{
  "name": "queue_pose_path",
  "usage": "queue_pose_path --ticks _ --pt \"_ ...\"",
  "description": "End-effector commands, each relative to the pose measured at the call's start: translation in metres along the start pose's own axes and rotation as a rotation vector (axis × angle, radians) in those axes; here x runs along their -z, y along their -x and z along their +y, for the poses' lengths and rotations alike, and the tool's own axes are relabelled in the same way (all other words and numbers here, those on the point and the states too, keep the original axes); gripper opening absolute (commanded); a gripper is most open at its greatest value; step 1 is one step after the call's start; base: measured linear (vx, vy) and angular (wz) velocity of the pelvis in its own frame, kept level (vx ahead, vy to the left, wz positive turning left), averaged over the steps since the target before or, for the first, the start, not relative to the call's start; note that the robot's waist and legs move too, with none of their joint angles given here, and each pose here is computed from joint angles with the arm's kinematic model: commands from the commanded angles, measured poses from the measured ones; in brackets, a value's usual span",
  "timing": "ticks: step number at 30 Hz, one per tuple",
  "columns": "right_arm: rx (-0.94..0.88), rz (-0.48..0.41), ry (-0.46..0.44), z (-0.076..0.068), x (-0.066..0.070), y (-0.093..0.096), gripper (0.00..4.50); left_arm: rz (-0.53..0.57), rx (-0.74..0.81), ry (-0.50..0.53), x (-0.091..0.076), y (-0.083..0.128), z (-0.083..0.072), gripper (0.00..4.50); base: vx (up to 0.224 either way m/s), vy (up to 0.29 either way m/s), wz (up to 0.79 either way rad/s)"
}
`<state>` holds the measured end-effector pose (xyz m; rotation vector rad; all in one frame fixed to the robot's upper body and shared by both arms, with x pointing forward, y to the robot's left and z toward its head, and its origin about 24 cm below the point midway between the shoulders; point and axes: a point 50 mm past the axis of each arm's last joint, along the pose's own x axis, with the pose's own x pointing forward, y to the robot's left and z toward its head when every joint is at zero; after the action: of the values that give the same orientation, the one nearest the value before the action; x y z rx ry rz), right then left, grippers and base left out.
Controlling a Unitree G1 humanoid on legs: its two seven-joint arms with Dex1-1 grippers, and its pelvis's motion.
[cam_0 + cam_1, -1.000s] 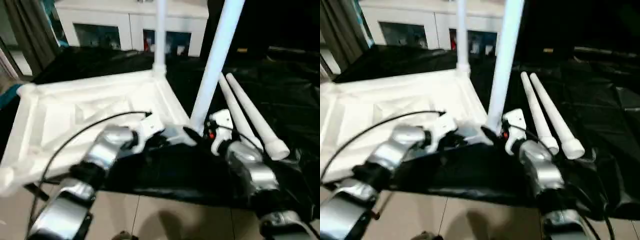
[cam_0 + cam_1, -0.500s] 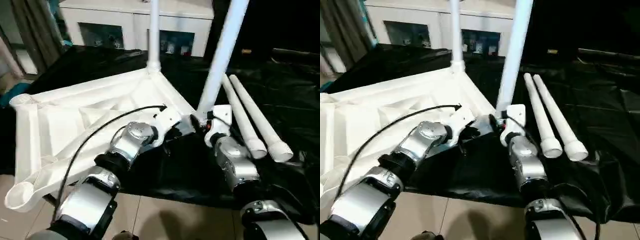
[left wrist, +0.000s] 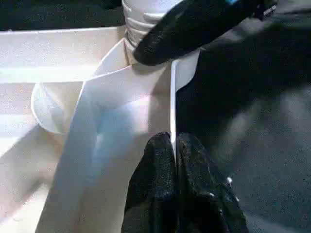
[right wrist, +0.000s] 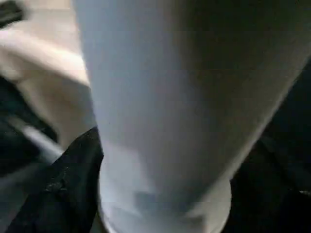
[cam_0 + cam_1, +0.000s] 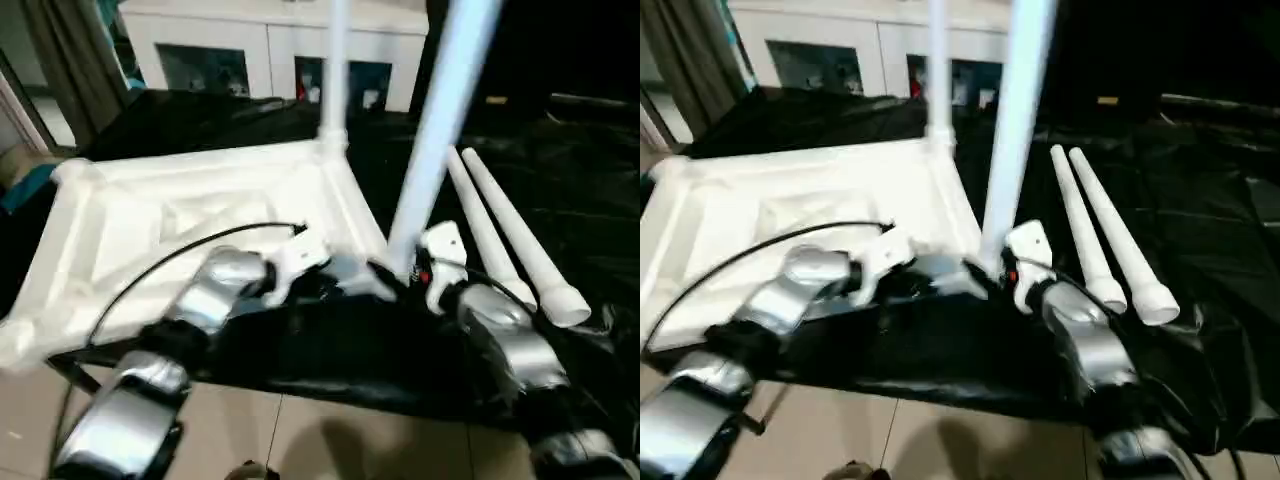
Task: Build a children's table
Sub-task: Rotate leg to tighten
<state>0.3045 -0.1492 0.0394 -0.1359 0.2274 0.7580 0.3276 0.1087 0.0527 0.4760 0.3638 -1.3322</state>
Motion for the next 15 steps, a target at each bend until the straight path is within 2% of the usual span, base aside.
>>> queue_pose_path --ticks 1,3,9,10,12,14,15 --pt "-0.096 0.008 0.01 0.002 -0.004 0.012 3.85 -0.054 0.077 0.034 0.002 0.002 -0.008 0.0 0.0 0.0 0.0" --pt "-0.174 0.03 0.012 0.006 -0.003 0.018 3.85 -0.055 0.099 0.036 0.003 0.008 -0.009 0.0 0.0 0.0 0.0" --pt "-0.224 0.032 -0.019 0.008 -0.006 0.024 3.85 -0.057 0.122 0.038 0.004 0.015 -0.01 0.0 0.0 0.0 0.0" --pt "-0.222 0.027 -0.027 0.007 -0.007 0.024 3.68 -0.062 0.125 0.04 0.004 0.015 -0.011 0.0 0.0 0.0 0.0" --pt "-0.226 0.028 -0.029 0.007 -0.007 0.024 3.68 -0.064 0.129 0.042 0.004 0.015 -0.011 0.0 0.0 0.0 0.0" --pt "-0.233 0.029 -0.038 0.008 -0.007 0.023 3.34 -0.068 0.132 0.043 0.003 0.015 -0.012 0.0 0.0 0.0 0.0" --pt "-0.241 0.034 -0.039 0.009 -0.007 0.023 3.31 -0.07 0.136 0.044 0.003 0.015 -0.013 0.0 0.0 0.0 0.0"
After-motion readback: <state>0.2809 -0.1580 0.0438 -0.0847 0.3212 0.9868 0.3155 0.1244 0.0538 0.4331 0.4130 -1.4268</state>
